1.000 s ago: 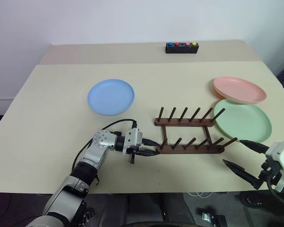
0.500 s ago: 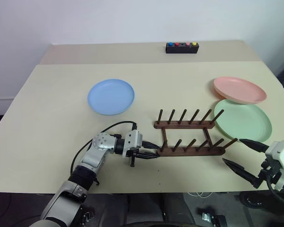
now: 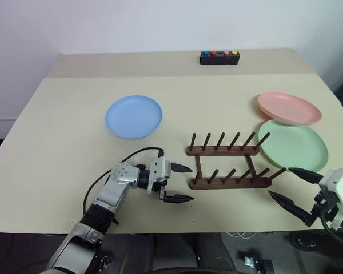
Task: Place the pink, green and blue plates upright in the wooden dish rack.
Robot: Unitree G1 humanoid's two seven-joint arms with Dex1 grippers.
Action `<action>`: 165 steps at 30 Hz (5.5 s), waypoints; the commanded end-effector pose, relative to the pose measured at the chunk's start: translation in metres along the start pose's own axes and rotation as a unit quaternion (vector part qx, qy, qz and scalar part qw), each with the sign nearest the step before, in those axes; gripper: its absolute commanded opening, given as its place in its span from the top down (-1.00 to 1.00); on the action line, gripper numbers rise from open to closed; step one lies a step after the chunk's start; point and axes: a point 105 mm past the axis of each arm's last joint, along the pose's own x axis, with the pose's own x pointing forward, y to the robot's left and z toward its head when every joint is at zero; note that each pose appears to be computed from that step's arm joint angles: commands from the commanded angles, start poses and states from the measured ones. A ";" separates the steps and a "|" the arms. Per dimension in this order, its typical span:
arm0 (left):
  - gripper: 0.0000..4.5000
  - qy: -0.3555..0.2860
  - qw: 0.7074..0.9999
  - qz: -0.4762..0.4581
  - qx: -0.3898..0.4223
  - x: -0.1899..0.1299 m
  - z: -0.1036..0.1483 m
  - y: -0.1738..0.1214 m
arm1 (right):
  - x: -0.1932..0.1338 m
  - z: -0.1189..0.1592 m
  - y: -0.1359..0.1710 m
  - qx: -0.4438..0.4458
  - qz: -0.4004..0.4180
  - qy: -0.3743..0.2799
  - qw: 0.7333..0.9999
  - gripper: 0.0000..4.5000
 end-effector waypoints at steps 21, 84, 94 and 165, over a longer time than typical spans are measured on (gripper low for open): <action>0.97 0.046 0.992 -0.039 -0.109 -0.006 -0.002 -0.032 | 0.009 -0.058 0.021 0.052 -0.007 0.083 0.995 1.00; 0.97 0.039 0.988 0.147 -0.040 0.000 -0.019 0.050 | 0.107 -0.024 -0.040 -0.048 -0.030 0.002 0.998 1.00; 0.97 0.036 0.985 0.164 -0.033 0.000 -0.018 0.057 | 0.113 -0.024 -0.046 -0.054 -0.031 -0.009 0.998 1.00; 1.00 0.012 0.985 0.161 -0.063 -0.031 -0.008 0.056 | 0.090 -0.015 -0.010 -0.037 0.017 -0.022 0.999 0.76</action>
